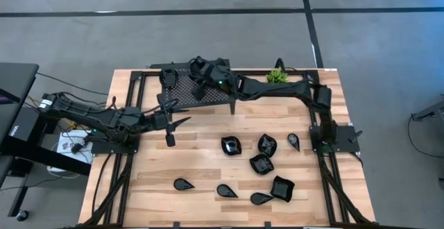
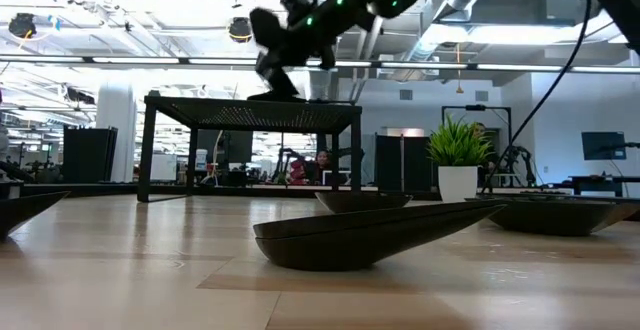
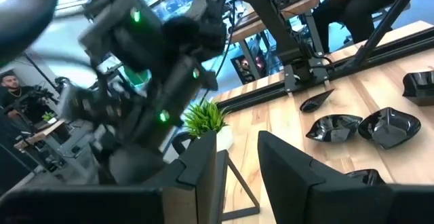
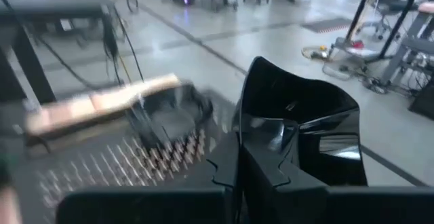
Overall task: Pick & Place Mini shaped plates
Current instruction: Stack the black distorted square plate on top of the black distorted square plates on the shelf
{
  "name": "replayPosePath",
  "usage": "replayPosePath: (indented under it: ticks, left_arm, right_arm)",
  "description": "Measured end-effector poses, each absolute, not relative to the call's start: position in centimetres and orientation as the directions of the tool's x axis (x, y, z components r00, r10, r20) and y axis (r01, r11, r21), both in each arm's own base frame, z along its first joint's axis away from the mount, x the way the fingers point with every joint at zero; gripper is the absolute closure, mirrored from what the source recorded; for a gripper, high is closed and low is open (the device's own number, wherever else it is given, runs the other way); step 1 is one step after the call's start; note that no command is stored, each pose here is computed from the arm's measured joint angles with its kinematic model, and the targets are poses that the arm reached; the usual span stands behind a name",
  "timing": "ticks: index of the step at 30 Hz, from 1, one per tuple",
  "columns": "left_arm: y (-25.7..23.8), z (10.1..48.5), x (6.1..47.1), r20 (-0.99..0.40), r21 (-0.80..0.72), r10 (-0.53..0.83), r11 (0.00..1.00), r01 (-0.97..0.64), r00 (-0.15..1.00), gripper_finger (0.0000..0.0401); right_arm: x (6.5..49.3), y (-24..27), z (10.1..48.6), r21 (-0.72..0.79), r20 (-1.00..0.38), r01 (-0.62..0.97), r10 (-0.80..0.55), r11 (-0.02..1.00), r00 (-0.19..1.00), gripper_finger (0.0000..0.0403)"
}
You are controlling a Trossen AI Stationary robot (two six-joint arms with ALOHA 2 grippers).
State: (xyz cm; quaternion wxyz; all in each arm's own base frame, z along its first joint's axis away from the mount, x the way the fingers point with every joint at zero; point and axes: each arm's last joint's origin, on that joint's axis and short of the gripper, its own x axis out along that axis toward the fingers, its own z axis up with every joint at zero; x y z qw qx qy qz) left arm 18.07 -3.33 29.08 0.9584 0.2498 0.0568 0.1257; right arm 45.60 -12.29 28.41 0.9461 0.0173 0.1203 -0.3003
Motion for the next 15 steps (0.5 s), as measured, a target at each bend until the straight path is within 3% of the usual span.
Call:
replayPosePath:
  ticks: [15]
  left_arm:
    - [-3.32, 29.08, 18.07, -0.046, 0.493, 0.269, 0.844, -0.213, 0.962, 0.029]
  right_arm:
    - [45.62, -12.39, 28.08, -0.102, -0.264, 0.559, -0.564, 0.823, 0.782, 0.0342]
